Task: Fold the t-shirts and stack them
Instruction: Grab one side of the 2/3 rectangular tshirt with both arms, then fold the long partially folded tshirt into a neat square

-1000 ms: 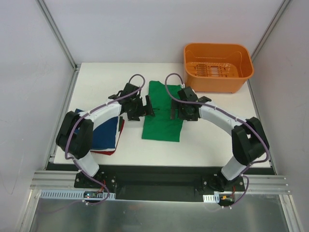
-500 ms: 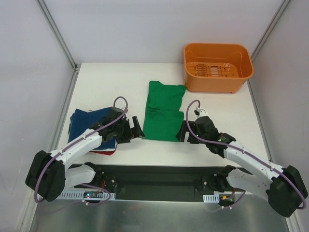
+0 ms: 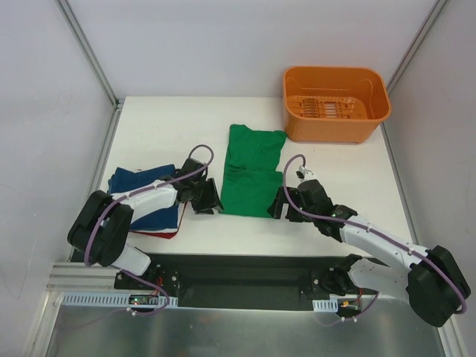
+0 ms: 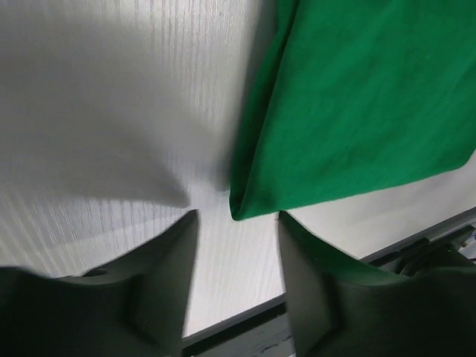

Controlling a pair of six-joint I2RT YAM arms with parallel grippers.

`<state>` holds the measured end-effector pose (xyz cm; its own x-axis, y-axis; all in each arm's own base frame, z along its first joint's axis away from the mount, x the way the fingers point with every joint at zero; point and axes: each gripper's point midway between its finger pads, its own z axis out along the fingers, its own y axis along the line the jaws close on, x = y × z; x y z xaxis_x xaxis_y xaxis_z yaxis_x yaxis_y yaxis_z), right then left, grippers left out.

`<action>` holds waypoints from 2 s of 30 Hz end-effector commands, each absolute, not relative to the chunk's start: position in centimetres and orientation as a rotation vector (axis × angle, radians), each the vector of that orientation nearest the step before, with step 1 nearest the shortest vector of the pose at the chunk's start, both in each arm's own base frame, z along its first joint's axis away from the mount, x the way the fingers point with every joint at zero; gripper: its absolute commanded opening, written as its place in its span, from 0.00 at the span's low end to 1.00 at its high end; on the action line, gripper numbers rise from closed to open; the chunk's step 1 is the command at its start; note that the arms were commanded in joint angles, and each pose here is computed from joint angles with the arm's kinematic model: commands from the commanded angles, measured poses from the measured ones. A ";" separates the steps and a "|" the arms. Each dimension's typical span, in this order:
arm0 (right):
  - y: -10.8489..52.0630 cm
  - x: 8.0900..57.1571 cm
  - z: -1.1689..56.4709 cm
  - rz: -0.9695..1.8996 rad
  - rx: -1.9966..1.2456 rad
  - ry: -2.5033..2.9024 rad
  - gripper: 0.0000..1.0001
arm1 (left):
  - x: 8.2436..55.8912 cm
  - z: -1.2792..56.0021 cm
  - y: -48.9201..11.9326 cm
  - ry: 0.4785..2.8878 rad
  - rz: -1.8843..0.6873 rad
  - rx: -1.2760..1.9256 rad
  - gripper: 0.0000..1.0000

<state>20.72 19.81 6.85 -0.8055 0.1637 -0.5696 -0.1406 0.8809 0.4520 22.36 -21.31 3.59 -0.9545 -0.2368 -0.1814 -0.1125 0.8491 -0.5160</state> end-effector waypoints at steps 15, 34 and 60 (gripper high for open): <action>22.0 21.2 4.0 0.649 -0.085 2.554 0.82 | 23.2 2.8 -22.6 2.788 -0.806 -0.243 0.00; 23.5 11.0 10.4 1.073 -0.331 2.696 0.01 | 16.4 10.6 -22.3 2.533 -1.083 -0.163 0.00; 23.6 15.5 20.0 1.281 -0.338 2.365 0.01 | 20.7 22.4 -20.3 2.147 -0.891 -0.188 0.00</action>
<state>13.09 22.74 18.60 -0.9178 -0.0503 -0.3938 -0.3409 0.6083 0.7168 19.01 -21.18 20.83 -0.7454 -0.3712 -0.5537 0.1606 0.7062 -0.6896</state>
